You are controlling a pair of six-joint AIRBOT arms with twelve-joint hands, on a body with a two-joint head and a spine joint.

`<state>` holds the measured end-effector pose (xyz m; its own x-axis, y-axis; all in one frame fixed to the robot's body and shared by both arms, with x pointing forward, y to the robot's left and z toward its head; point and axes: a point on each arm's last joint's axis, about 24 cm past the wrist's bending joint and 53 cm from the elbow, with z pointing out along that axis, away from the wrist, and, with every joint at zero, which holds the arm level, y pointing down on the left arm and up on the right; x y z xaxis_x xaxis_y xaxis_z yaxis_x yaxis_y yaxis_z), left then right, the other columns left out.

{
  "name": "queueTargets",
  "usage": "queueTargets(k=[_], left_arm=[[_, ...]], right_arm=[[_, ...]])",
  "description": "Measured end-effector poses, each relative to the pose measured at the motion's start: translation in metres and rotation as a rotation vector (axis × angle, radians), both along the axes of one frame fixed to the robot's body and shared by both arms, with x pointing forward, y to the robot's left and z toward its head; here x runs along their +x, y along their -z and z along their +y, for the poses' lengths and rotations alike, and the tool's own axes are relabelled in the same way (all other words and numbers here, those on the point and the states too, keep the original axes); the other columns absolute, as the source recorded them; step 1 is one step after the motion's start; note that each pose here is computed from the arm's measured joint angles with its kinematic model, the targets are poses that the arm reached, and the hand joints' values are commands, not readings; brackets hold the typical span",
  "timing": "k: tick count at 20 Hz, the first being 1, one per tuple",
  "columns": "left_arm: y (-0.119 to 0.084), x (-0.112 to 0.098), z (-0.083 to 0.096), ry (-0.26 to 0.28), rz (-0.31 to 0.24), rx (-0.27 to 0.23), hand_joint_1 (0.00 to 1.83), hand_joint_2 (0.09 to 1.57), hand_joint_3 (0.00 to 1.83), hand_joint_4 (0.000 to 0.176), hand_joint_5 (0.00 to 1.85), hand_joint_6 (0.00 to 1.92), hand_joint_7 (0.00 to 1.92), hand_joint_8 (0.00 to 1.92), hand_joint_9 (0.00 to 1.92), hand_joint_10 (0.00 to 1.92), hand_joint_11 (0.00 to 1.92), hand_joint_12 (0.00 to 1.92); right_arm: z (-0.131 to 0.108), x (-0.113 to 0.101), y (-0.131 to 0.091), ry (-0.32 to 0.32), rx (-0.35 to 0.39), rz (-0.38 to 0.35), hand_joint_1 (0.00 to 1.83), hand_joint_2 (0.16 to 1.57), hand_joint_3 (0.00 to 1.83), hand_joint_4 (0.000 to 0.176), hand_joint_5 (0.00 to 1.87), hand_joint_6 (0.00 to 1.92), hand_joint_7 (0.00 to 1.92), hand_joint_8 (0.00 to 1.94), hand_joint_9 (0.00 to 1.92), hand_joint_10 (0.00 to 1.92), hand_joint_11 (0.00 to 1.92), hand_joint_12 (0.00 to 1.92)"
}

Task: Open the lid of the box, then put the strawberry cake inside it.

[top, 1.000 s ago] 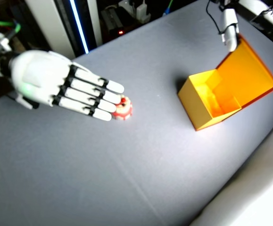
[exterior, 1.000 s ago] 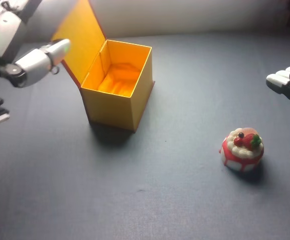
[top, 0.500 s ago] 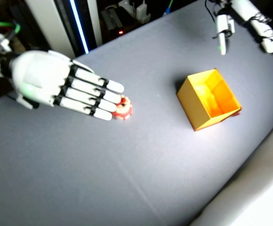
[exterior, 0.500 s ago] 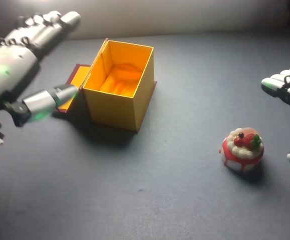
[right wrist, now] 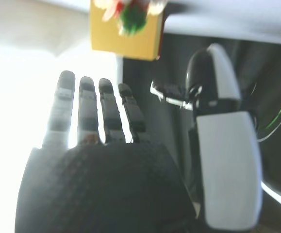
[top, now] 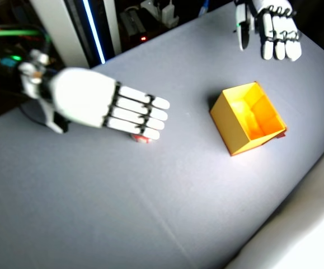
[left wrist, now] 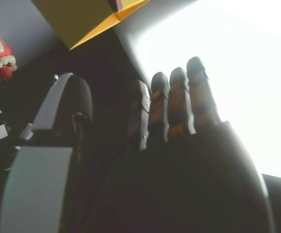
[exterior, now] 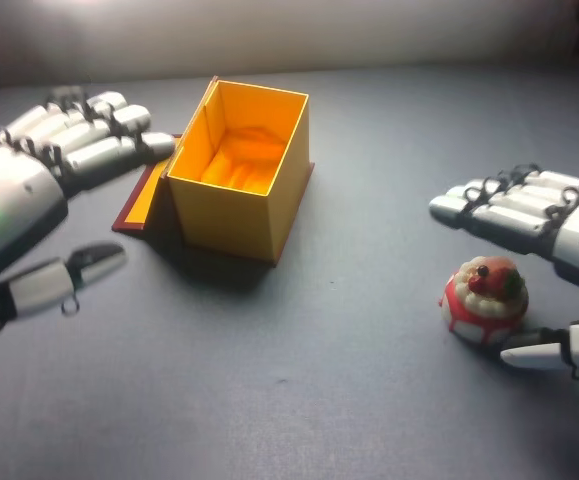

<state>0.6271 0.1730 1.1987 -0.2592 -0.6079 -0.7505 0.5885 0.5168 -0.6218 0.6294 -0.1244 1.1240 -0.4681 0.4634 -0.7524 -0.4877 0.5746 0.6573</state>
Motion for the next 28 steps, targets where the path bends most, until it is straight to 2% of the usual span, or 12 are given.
queueTargets(k=[1, 5, 6, 7, 9, 12, 13, 15, 18, 19, 26, 28], left_arm=[[0.004, -0.004, -0.004, 0.016, 0.011, 0.008, 0.85, 1.30, 0.00, 0.001, 0.29, 0.06, 0.13, 0.00, 0.07, 0.04, 0.00, 0.86], [0.002, -0.007, -0.004, 0.033, 0.005, 0.013, 0.77, 1.31, 0.00, 0.010, 0.27, 0.01, 0.11, 0.00, 0.05, 0.02, 0.00, 0.82], [0.002, -0.008, -0.005, 0.035, 0.009, 0.008, 0.78, 1.32, 0.00, 0.023, 0.26, 0.01, 0.10, 0.00, 0.04, 0.02, 0.00, 0.76], [0.003, -0.010, -0.008, 0.048, 0.009, 0.013, 0.79, 1.33, 0.00, 0.029, 0.25, 0.00, 0.10, 0.00, 0.04, 0.02, 0.00, 0.70], [0.003, -0.012, -0.010, 0.060, 0.007, 0.018, 0.79, 1.33, 0.00, 0.040, 0.24, 0.00, 0.09, 0.01, 0.03, 0.01, 0.00, 0.57], [0.006, -0.015, -0.006, 0.056, 0.016, 0.029, 0.71, 1.38, 0.00, 0.049, 0.20, 0.01, 0.07, 0.00, 0.01, 0.00, 0.00, 0.32], [0.006, -0.016, -0.005, 0.051, 0.023, 0.022, 0.65, 1.40, 0.00, 0.049, 0.19, 0.01, 0.08, 0.00, 0.04, 0.02, 0.00, 0.60], [0.009, -0.018, -0.005, 0.057, 0.029, 0.032, 0.63, 1.41, 0.00, 0.042, 0.18, 0.01, 0.09, 0.00, 0.07, 0.04, 0.00, 1.01], [0.020, -0.022, -0.005, 0.065, 0.068, 0.039, 0.62, 1.42, 0.00, 0.026, 0.13, 0.00, 0.07, 0.00, 0.08, 0.05, 0.00, 1.14], [0.023, -0.022, -0.005, 0.065, 0.081, 0.041, 0.67, 1.41, 0.00, 0.041, 0.13, 0.01, 0.05, 0.00, 0.06, 0.04, 0.00, 1.01], [0.024, -0.028, -0.011, 0.098, 0.084, 0.043, 0.62, 1.38, 0.00, 0.066, 0.14, 0.00, 0.06, 0.00, 0.08, 0.04, 0.00, 0.79], [0.025, -0.028, -0.012, 0.101, 0.089, 0.041, 0.62, 1.39, 0.00, 0.081, 0.15, 0.00, 0.07, 0.00, 0.08, 0.03, 0.00, 0.75]], right_arm=[[0.002, 0.003, 0.008, 0.001, -0.018, 0.020, 0.85, 1.09, 0.00, 0.000, 0.02, 0.01, 0.03, 0.01, 0.07, 0.03, 0.00, 0.85], [0.006, 0.013, 0.024, 0.010, -0.054, 0.060, 1.02, 1.15, 0.00, 0.000, 0.15, 0.03, 0.31, 0.06, 0.20, 0.27, 0.00, 1.27], [0.007, 0.017, 0.025, 0.013, -0.061, 0.062, 1.11, 1.16, 0.00, 0.000, 0.27, 0.08, 0.48, 0.27, 0.28, 0.79, 0.00, 1.61], [0.007, 0.022, 0.025, 0.023, -0.058, 0.065, 1.20, 1.22, 0.00, 0.000, 0.53, 1.12, 0.82, 1.08, 0.72, 1.12, 0.51, 1.67], [0.007, 0.025, 0.021, 0.030, -0.050, 0.063, 1.12, 1.25, 0.00, 0.000, 0.71, 1.33, 0.93, 1.78, 1.18, 1.85, 1.23, 1.91], [0.011, 0.027, 0.014, 0.018, -0.054, 0.044, 1.20, 1.28, 0.00, 0.000, 0.67, 1.20, 0.74, 1.68, 0.80, 1.83, 0.81, 1.92], [0.012, 0.028, 0.007, 0.013, -0.051, 0.026, 1.31, 1.27, 0.00, 0.000, 0.63, 1.26, 0.75, 1.51, 0.68, 1.70, 0.42, 1.86], [0.017, 0.029, -0.011, -0.001, -0.033, -0.016, 1.34, 1.24, 0.00, 0.000, 0.64, 1.27, 0.78, 1.35, 0.74, 1.59, 0.63, 1.74], [0.025, 0.033, -0.038, -0.013, 0.011, -0.077, 1.35, 1.22, 0.00, 0.000, 0.67, 1.26, 0.78, 1.31, 0.78, 1.54, 0.67, 1.65], [0.028, 0.036, -0.050, -0.021, 0.012, -0.108, 1.23, 1.27, 0.00, 0.000, 0.61, 1.31, 0.77, 1.55, 0.81, 1.62, 0.76, 1.80], [0.058, 0.061, -0.113, -0.042, 0.080, -0.246, 1.17, 1.28, 0.00, 0.000, 0.68, 1.27, 0.71, 1.64, 0.63, 1.68, 0.60, 1.92], [0.071, 0.066, -0.131, -0.053, 0.101, -0.281, 1.16, 1.26, 0.00, 0.000, 0.68, 1.31, 0.76, 1.50, 0.68, 1.44, 0.58, 1.84]])
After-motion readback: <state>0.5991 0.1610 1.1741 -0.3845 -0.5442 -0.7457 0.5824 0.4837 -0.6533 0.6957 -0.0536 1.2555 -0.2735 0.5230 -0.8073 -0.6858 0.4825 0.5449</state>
